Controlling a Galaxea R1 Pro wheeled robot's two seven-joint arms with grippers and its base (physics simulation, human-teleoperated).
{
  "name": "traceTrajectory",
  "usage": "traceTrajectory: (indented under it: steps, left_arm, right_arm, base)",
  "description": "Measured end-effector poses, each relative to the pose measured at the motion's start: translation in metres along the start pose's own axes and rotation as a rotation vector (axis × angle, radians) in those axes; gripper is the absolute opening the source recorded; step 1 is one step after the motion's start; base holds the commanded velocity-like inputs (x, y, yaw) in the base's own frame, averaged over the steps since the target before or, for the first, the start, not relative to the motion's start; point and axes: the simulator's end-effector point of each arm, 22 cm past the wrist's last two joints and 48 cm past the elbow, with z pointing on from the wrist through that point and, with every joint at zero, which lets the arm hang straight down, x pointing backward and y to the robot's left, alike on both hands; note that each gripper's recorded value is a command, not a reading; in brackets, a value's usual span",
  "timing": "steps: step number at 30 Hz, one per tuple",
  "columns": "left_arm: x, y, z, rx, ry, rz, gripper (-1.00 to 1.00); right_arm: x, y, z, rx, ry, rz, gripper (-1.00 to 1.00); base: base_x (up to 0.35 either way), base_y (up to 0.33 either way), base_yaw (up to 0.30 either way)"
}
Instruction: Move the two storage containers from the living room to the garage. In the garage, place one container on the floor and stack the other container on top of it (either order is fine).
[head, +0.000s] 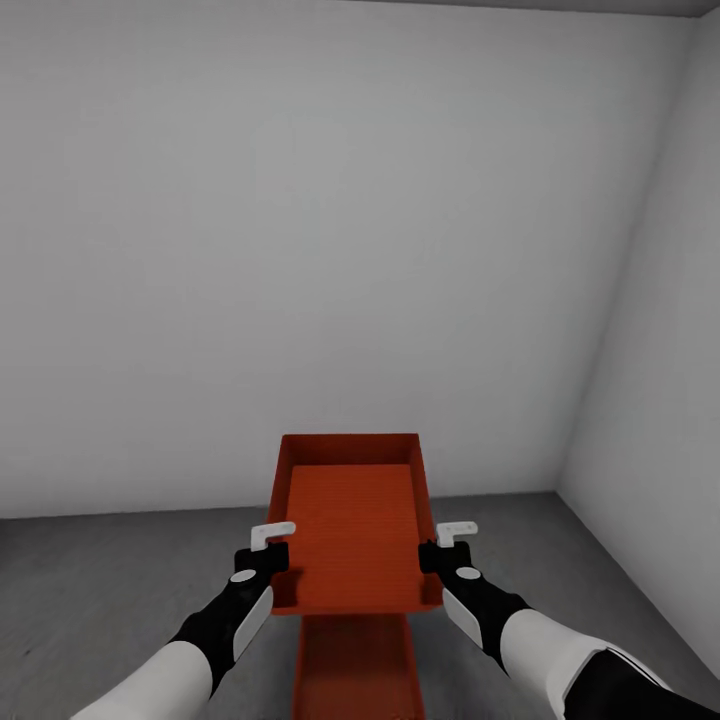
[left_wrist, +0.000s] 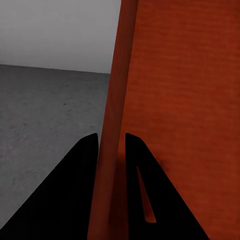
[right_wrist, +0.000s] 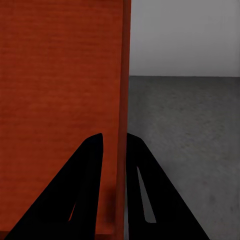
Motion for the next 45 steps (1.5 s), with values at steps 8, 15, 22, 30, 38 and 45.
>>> traceTrajectory:
  steps: [8,15,22,30,38,45]
  left_arm:
    - [0.013,0.0,0.009,-0.002,0.014,0.001,-1.0]
    - [0.025,0.001,0.017,-0.003,0.029,0.003,-1.0]
    - [0.036,0.001,0.025,-0.004,0.038,0.003,-1.0]
    - [0.05,0.002,0.034,-0.005,0.049,0.003,-1.0]
    - [0.065,0.002,0.043,-0.007,0.062,0.004,-1.0]
    - [0.079,0.003,0.051,-0.008,0.076,0.006,-1.0]
  right_arm:
    - [0.013,0.0,0.009,-0.002,0.015,-0.001,-1.0]
    - [0.025,0.001,0.017,-0.003,0.029,-0.001,-1.0]
    - [0.037,0.002,0.025,-0.003,0.038,-0.001,-1.0]
    - [0.05,0.003,0.034,-0.003,0.048,-0.001,-1.0]
    - [0.066,0.003,0.043,-0.004,0.063,0.0,-1.0]
    - [0.08,0.004,0.05,-0.004,0.076,0.0,-1.0]
  base:
    - [0.0,0.0,0.0]
    - [0.0,0.0,0.0]
    - [0.0,0.0,0.0]
    - [0.0,0.0,0.0]
    - [0.0,0.0,0.0]
    - [0.0,0.0,0.0]
